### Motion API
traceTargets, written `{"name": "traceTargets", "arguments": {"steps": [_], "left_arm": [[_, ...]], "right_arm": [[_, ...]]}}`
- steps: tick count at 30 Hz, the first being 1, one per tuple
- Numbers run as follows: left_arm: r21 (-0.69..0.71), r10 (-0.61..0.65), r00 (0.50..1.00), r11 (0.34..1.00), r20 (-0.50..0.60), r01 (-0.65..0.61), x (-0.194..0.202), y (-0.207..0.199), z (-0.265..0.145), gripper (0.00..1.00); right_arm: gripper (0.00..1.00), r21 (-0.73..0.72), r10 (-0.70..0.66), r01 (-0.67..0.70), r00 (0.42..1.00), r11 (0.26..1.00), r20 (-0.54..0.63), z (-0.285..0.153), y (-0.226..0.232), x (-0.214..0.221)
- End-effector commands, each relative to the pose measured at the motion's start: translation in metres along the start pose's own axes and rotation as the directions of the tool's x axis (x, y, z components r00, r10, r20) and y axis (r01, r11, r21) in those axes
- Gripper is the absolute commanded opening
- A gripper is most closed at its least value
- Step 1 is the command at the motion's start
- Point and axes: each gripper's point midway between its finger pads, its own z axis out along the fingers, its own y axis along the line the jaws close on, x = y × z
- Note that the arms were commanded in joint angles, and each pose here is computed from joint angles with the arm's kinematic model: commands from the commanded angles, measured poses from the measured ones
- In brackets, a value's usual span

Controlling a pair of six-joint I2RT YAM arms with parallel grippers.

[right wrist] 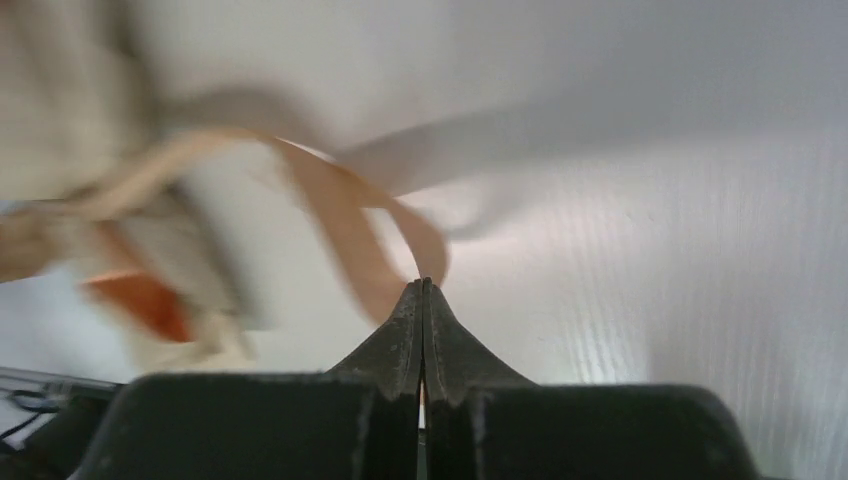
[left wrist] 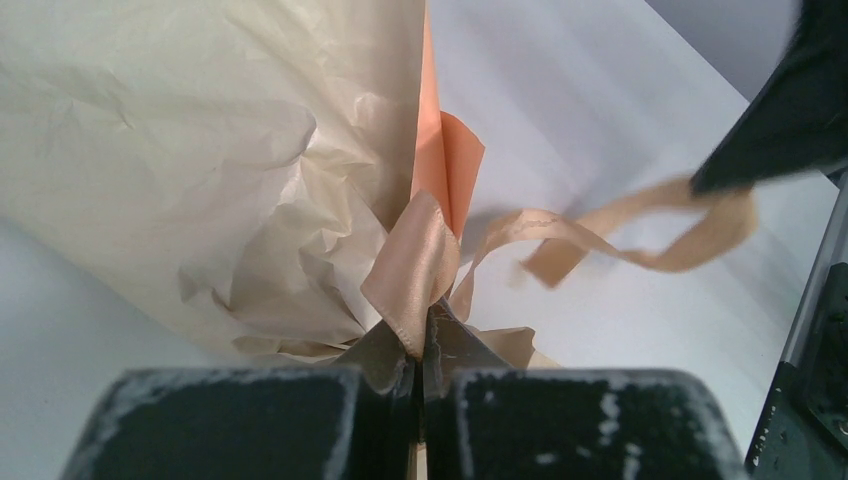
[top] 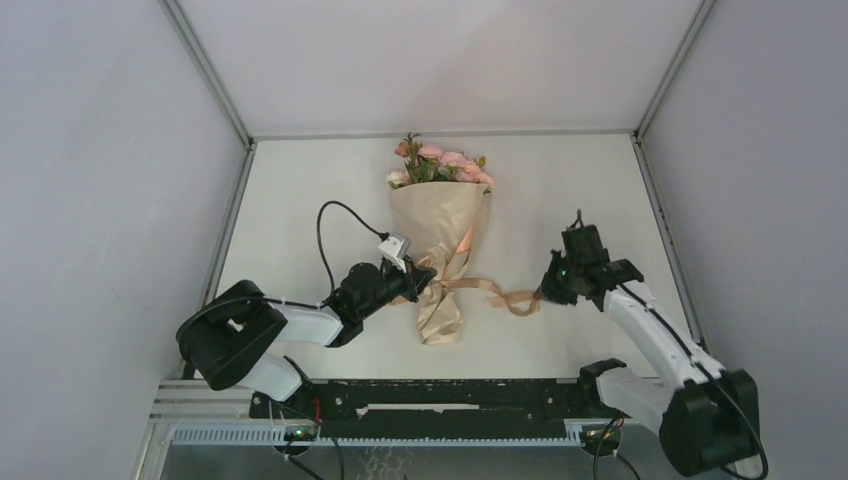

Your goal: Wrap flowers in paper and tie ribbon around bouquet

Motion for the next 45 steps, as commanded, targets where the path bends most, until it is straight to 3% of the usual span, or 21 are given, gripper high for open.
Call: {"name": "traceTargets", "arguments": {"steps": [1, 6, 11, 14, 25, 27, 29, 33, 35, 39, 43, 45], "left_arm": [[0.051, 0.043, 0.997, 0.998, 0.059, -0.046, -0.016, -0.013, 0.000, 0.00], [0.064, 0.078, 0.994, 0.994, 0.081, -0.083, -0.021, -0.017, -0.002, 0.00], [0.077, 0.093, 0.992, 0.992, 0.082, -0.099, -0.020, -0.020, -0.002, 0.00], [0.078, 0.095, 0.992, 0.992, 0.085, -0.101, -0.020, -0.021, -0.003, 0.00], [0.133, 0.134, 0.986, 0.980, 0.103, -0.148, -0.020, -0.032, -0.010, 0.00], [0.131, 0.134, 0.986, 0.980, 0.102, -0.147, -0.020, -0.031, -0.010, 0.00], [0.131, 0.134, 0.986, 0.980, 0.103, -0.147, -0.019, -0.031, -0.010, 0.00], [0.127, 0.133, 0.986, 0.981, 0.105, -0.146, -0.020, -0.030, -0.011, 0.00], [0.125, 0.133, 0.985, 0.981, 0.107, -0.146, -0.020, -0.030, -0.011, 0.00], [0.125, 0.132, 0.986, 0.981, 0.106, -0.145, -0.020, -0.030, -0.011, 0.00], [0.125, 0.131, 0.986, 0.982, 0.108, -0.144, -0.020, -0.030, -0.010, 0.00], [0.126, 0.131, 0.986, 0.982, 0.105, -0.144, -0.019, -0.030, -0.010, 0.00]], "right_arm": [[0.00, -0.183, -0.124, 0.197, 0.929, 0.963, 0.349, -0.087, 0.069, -0.076], [0.00, -0.227, -0.244, 0.465, 0.749, 0.856, 0.616, -0.169, 0.158, -0.110], [0.00, -0.302, -0.336, 0.669, 0.649, 0.679, 0.682, -0.187, 0.262, -0.101], [0.00, -0.345, -0.409, 0.730, 0.639, 0.590, 0.652, -0.174, 0.312, -0.085], [0.00, -0.465, -0.518, 0.740, 0.673, 0.486, 0.528, -0.101, 0.402, -0.083], [0.00, -0.476, -0.575, 0.754, 0.655, 0.453, 0.490, -0.085, 0.410, -0.070], [0.08, -0.459, -0.645, 0.769, 0.631, 0.446, 0.430, -0.066, 0.406, -0.062], [0.44, -0.440, -0.710, 0.787, 0.598, 0.432, 0.372, -0.064, 0.383, -0.069], [0.54, -0.423, -0.718, 0.808, 0.572, 0.410, 0.397, -0.076, 0.368, -0.077], [0.58, -0.437, -0.735, 0.844, 0.505, 0.311, 0.453, -0.092, 0.330, -0.068], [0.56, -0.593, -0.701, 0.800, 0.475, 0.091, 0.532, -0.109, 0.294, -0.032], [0.56, -0.630, -0.676, 0.775, 0.490, 0.050, 0.550, -0.103, 0.281, -0.025]]}}
